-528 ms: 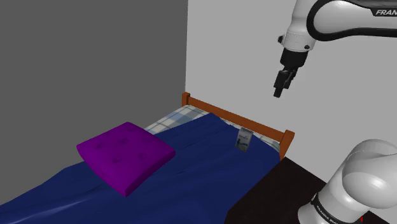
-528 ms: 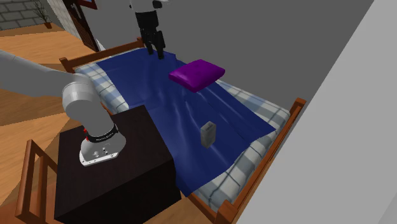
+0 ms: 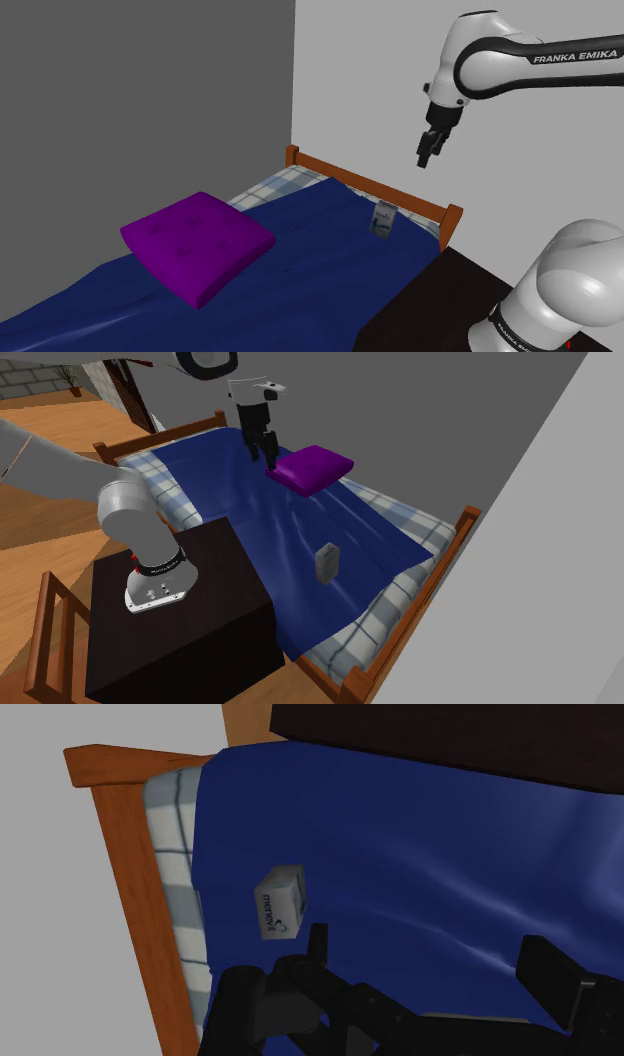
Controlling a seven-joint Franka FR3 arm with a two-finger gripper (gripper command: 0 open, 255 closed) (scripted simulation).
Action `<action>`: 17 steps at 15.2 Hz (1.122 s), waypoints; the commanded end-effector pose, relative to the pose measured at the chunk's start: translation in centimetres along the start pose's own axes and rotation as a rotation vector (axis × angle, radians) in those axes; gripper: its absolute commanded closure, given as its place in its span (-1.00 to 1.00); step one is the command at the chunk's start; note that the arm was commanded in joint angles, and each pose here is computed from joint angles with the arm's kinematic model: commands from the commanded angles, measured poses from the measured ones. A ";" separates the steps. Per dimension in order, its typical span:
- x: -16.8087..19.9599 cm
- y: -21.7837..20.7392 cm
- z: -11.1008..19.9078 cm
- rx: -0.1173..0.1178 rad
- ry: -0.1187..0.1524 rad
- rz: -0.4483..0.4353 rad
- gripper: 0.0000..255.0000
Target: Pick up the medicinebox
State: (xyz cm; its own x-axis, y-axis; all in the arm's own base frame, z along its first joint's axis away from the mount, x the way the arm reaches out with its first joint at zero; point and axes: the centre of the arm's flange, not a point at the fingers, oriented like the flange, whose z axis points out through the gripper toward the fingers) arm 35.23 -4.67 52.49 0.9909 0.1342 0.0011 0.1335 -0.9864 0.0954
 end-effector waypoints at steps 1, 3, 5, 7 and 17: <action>1.0 0.9 2.3 0.003 0.003 0.004 -1.00; 1.9 1.8 4.6 0.008 0.003 0.007 -1.00; 2.8 2.8 6.9 0.012 0.003 0.011 -1.00; 3.7 3.7 9.2 0.016 0.004 0.015 -1.00; 8.2 8.4 20.8 0.036 0.006 0.033 -1.00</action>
State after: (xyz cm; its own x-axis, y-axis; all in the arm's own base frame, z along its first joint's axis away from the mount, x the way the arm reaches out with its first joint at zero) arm 44.20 -13.33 33.86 0.9946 0.1039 0.0074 0.1033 -0.9928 0.0601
